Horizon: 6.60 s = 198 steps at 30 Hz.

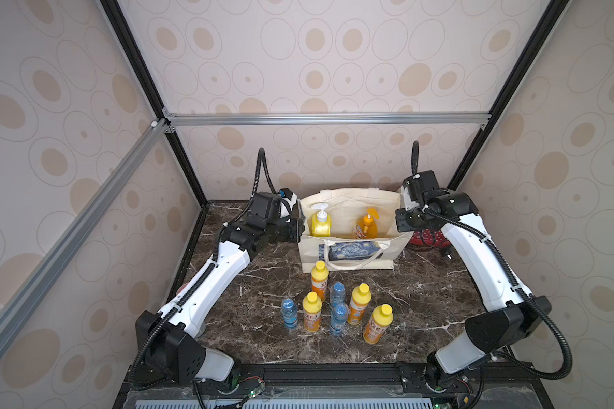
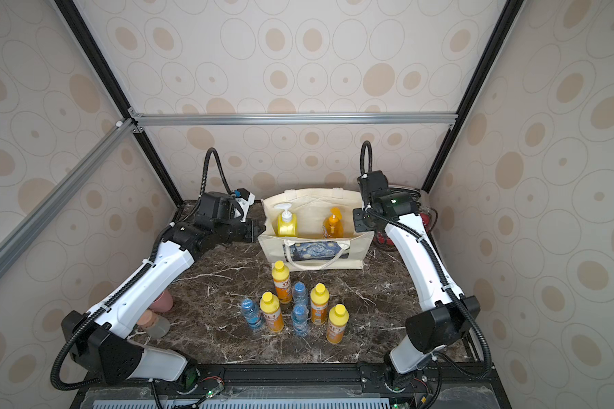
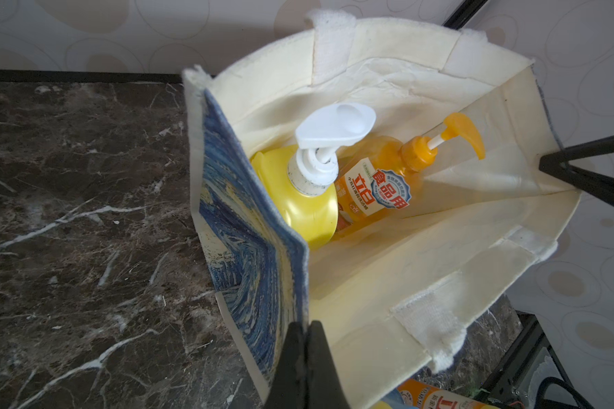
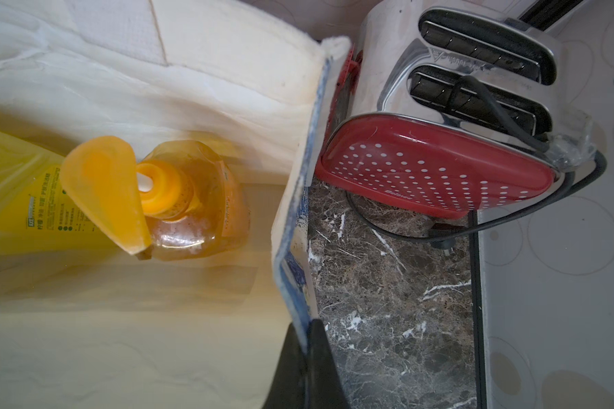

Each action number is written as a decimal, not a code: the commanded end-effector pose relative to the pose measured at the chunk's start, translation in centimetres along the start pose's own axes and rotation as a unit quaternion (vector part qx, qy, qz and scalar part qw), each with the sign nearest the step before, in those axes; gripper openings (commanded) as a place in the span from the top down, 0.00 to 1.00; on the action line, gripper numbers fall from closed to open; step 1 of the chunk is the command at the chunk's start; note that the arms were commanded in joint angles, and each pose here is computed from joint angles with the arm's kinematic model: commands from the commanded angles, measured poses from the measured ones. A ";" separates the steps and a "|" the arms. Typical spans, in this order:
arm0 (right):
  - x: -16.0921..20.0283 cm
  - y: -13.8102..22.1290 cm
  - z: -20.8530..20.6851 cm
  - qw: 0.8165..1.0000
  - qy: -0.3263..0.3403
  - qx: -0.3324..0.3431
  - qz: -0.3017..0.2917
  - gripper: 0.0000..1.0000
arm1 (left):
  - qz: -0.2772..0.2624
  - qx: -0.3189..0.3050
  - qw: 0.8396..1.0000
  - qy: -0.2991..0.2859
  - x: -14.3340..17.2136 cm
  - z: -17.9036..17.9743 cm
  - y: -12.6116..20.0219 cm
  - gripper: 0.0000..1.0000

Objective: Pack dish soap into the shopping bag
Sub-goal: Adjust the shopping bag at the center of the board, then pick up the bottle of dish soap at the center of the board, then place the bottle of dish soap in the shopping bag.

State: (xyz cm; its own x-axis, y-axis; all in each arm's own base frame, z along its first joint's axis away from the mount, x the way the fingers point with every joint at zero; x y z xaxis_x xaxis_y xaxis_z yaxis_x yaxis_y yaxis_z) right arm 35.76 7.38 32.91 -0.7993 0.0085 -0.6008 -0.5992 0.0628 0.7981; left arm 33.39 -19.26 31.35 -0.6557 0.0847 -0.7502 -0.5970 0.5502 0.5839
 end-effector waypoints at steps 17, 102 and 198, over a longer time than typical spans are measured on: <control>4.8 14.5 1.4 0.974 0.044 -0.215 -0.053 0.46 | -0.056 -0.045 0.997 -0.028 -0.3 0.4 3.7 0.27; 10.6 17.2 12.7 0.933 0.256 -0.251 -0.016 0.74 | -0.130 -0.037 0.991 -0.012 2.1 0.4 7.0 0.01; -5.2 -12.0 19.0 0.974 0.048 -0.185 -0.122 0.57 | -0.073 0.031 0.997 0.006 -0.5 -1.1 0.4 0.31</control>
State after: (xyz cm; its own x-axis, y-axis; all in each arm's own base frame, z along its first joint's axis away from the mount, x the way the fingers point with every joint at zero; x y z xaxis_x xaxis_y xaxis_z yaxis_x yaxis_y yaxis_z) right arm 46.51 25.19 23.31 -0.6803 -0.1078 -0.7250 -0.6773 -0.2856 0.6780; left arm 33.28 -19.68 30.81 -0.5958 0.0022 -0.8031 -0.6485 0.5886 0.4827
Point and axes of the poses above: each gripper's point midway between its finger pads, its own y axis back along the fingers, its own z axis along the line the jaws close on, x = y × z, the point moved 4 cm from there along y, back along the fingers, and after that the axes turned 6 degrees about -y, right-handed, at the moved point
